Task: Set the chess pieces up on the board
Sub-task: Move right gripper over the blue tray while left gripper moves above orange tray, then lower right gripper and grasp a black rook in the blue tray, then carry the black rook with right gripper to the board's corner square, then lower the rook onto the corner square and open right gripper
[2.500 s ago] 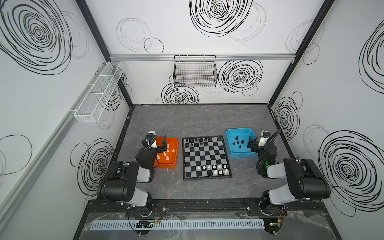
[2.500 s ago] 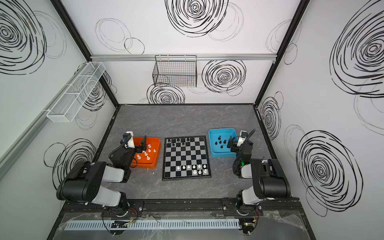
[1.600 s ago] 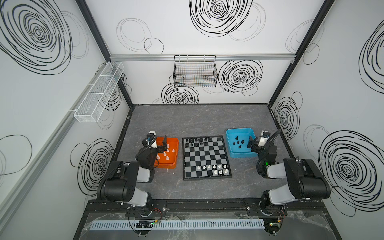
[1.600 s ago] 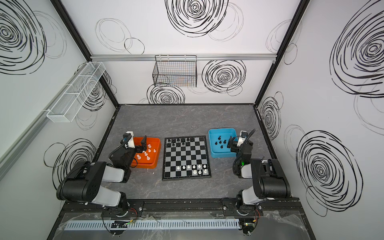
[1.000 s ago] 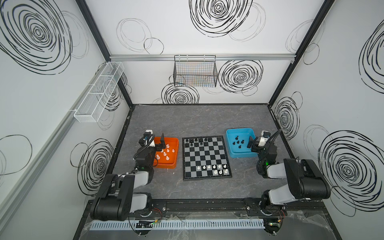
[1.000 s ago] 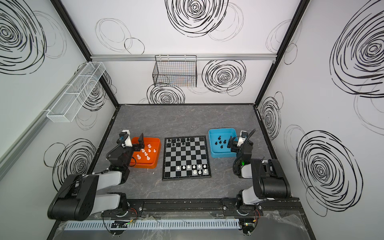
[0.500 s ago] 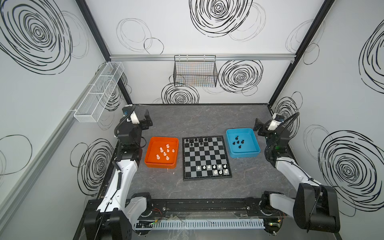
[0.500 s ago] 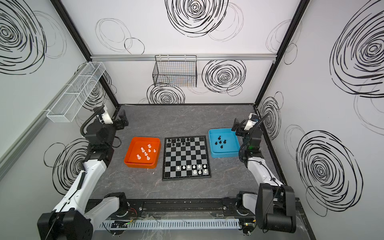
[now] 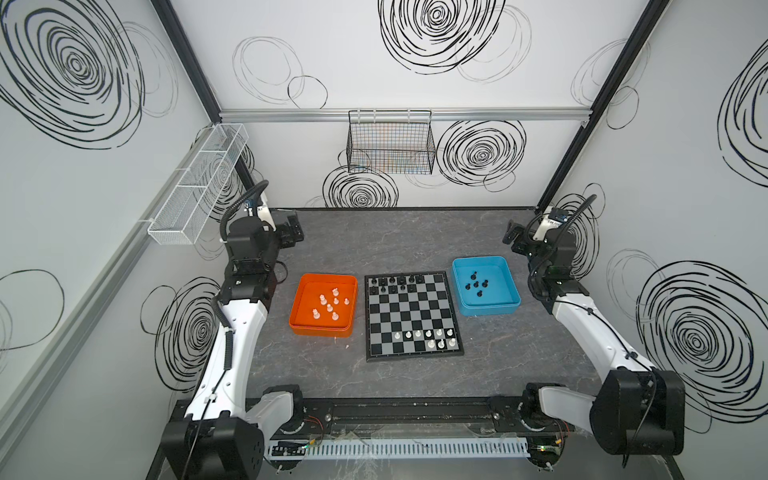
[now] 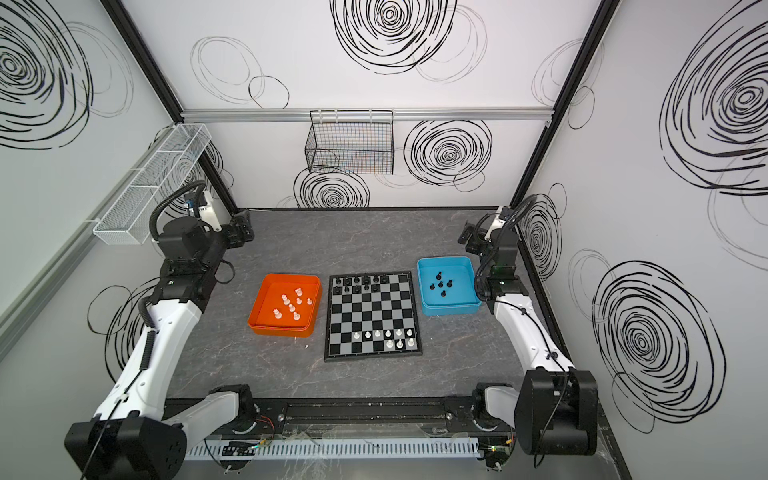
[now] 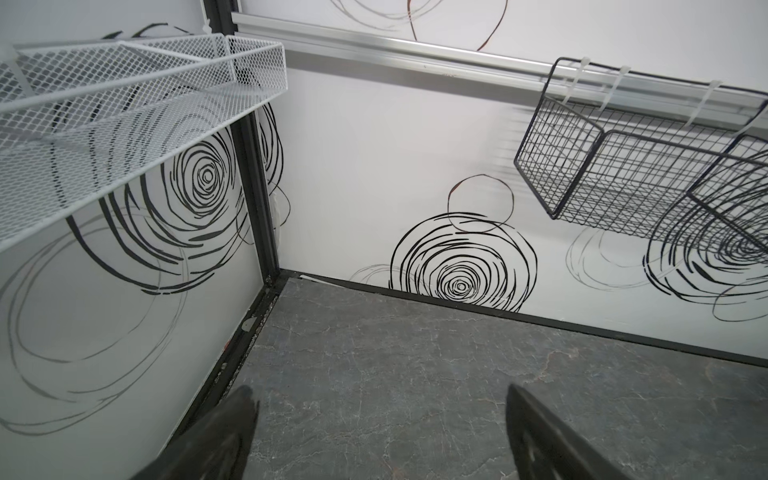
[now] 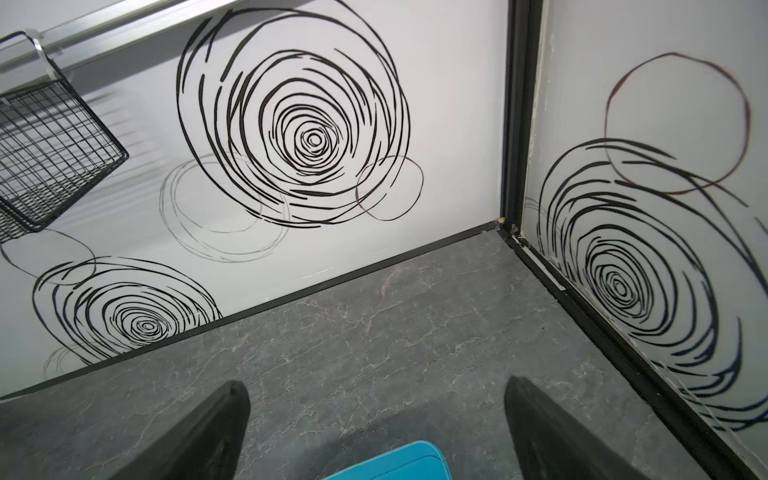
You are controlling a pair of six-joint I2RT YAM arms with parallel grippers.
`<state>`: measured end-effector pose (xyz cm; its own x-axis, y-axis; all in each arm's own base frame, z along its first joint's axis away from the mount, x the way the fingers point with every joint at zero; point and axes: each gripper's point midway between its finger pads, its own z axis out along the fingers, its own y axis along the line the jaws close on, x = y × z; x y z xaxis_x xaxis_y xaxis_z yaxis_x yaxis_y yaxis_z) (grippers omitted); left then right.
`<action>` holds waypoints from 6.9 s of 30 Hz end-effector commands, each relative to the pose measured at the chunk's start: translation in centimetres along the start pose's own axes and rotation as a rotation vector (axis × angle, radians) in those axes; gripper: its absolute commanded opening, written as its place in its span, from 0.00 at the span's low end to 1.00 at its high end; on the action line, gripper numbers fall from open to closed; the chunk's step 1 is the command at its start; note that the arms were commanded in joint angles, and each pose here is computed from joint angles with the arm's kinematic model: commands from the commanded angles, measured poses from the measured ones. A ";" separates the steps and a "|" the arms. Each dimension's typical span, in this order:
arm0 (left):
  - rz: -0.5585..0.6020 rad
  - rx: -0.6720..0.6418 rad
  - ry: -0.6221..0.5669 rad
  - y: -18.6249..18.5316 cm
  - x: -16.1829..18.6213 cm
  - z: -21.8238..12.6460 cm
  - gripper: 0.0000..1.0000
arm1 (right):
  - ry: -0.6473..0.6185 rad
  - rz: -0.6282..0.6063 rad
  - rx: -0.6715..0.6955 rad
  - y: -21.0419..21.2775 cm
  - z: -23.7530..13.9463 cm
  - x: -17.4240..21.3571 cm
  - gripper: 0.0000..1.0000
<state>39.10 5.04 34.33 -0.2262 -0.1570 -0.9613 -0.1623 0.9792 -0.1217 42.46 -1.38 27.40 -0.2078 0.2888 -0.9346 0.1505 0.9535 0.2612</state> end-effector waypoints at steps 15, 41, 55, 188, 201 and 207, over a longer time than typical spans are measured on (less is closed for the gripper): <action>0.039 0.066 0.249 -2.8 6.7 1.7 0.96 | 0.482 -0.087 0.089 -0.1 2.2 11.4 0.69; 0.095 0.114 0.280 -6.0 9.0 2.7 0.96 | 0.840 -0.007 0.195 -2.8 3.5 21.4 0.41; 0.063 0.126 0.306 -6.6 9.7 3.0 0.96 | 0.909 -0.013 0.149 -2.3 3.1 22.9 0.40; 0.069 0.106 0.384 -6.4 12.4 3.3 0.96 | 0.977 -0.406 -0.119 14.0 3.2 26.2 0.16; 0.068 0.106 0.388 -6.4 12.6 3.4 0.96 | 0.981 -0.408 -0.126 14.1 3.3 26.5 0.16; 0.068 0.107 0.391 -6.5 12.7 3.4 0.96 | 0.986 -0.408 -0.128 14.1 3.3 26.7 0.17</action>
<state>40.43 -2.71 22.37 -0.5864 -0.1108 -0.8024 -0.0363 0.9932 -0.1107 41.49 19.14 5.29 -0.9225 -0.1560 -0.3530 -0.1876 0.9806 0.0568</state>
